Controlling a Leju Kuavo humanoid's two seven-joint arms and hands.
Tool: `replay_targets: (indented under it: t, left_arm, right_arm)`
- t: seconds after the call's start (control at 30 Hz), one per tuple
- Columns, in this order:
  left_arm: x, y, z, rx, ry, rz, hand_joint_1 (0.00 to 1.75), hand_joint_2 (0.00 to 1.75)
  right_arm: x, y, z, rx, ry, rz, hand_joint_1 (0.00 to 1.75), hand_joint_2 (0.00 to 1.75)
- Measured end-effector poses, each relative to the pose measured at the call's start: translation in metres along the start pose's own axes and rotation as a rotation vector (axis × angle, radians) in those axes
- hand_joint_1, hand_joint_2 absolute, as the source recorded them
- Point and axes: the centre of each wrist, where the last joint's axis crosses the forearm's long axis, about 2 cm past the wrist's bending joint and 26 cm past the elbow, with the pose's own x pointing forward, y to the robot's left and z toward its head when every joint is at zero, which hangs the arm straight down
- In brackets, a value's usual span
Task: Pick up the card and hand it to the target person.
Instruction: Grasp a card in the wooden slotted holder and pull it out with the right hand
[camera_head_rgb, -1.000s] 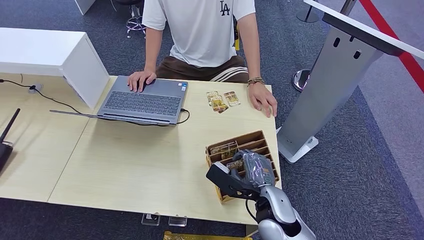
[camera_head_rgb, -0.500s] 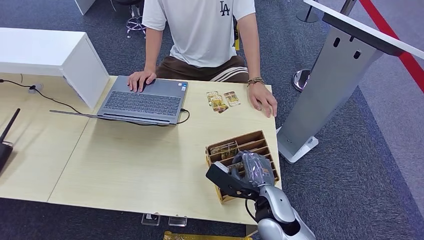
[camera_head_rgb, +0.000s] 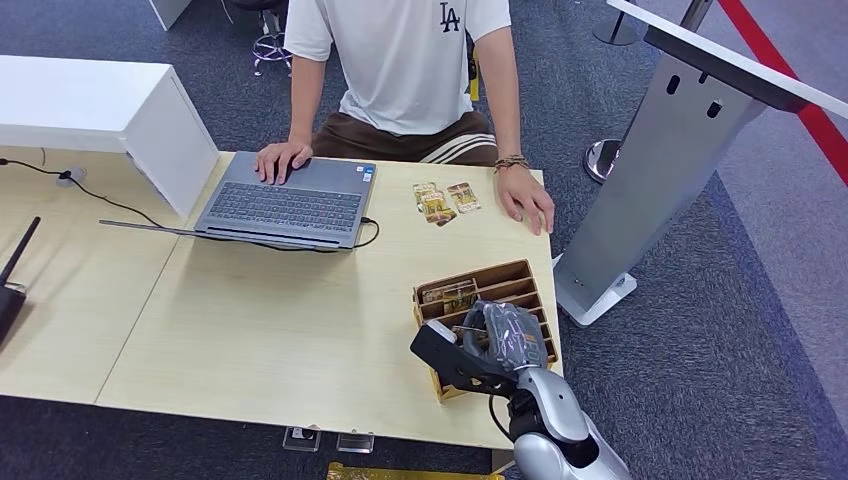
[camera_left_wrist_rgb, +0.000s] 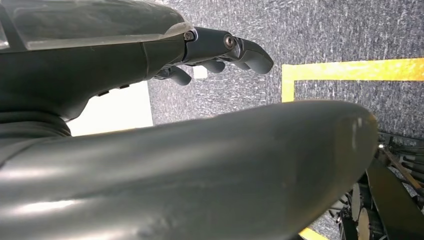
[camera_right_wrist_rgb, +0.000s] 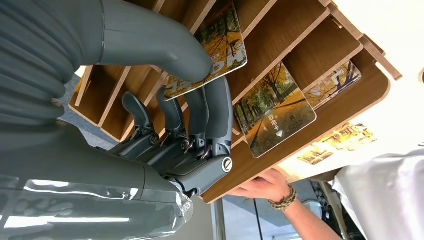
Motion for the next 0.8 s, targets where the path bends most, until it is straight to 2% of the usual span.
replay_targets:
  t: [0.8]
  left_arm:
    - [0.0000, -0.0002, 0.0000, -0.007, -0.004, -0.011, 0.00, 1.75]
  right_arm:
    - [-0.0002, 0.0001, -0.0001, 0.003, -0.007, -0.013, 1.40, 1.75]
